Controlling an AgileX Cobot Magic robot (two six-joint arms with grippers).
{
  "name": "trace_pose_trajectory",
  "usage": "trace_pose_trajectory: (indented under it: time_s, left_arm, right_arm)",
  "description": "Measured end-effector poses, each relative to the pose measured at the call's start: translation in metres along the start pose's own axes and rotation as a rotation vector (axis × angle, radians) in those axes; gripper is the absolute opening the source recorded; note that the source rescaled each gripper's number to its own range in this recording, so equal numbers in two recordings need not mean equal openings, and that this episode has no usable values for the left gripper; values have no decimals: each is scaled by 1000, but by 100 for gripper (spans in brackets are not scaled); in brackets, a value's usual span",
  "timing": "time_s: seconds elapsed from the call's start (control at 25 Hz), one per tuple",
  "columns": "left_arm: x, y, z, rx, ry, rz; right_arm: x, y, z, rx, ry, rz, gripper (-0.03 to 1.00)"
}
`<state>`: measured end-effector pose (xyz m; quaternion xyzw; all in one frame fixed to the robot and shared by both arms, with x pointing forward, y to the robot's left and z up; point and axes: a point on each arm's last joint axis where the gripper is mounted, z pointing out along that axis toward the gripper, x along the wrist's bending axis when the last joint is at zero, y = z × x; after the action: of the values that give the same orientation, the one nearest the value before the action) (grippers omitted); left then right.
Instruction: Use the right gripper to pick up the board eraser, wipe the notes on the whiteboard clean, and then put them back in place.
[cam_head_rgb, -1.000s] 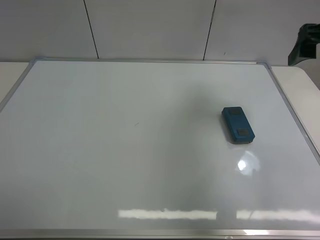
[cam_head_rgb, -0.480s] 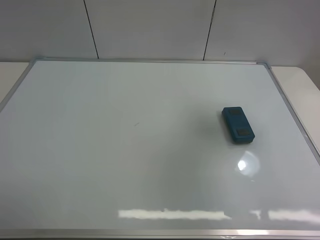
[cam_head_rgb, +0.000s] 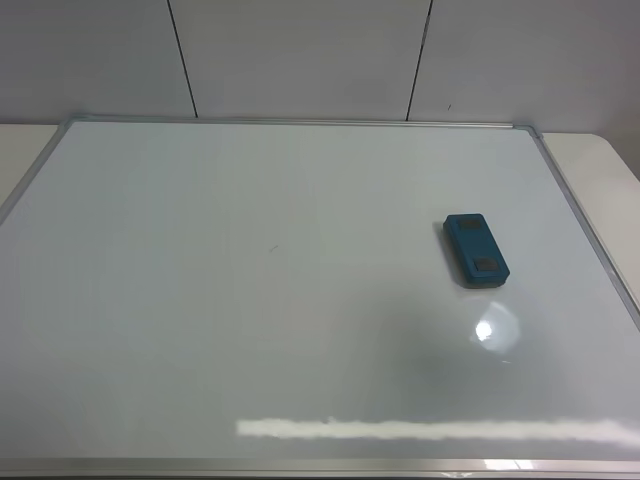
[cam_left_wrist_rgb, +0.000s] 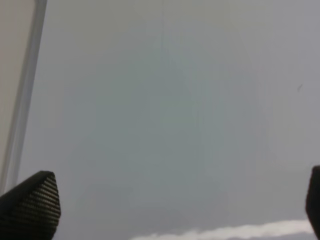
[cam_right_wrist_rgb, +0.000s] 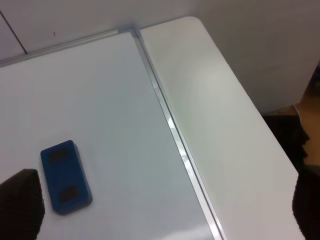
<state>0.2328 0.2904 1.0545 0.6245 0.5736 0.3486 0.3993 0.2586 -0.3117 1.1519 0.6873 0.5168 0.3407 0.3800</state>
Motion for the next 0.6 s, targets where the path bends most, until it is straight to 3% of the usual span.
trace_pose_trajectory:
  time_s: [0.32,0.6]
  left_arm:
    - [0,0,0,0,0,0]
    - [0,0,0,0,0,0]
  right_arm:
    - [-3,-41,-24,-85,84,-41,100]
    - [-3,-69,-31,-147,146,-161,100]
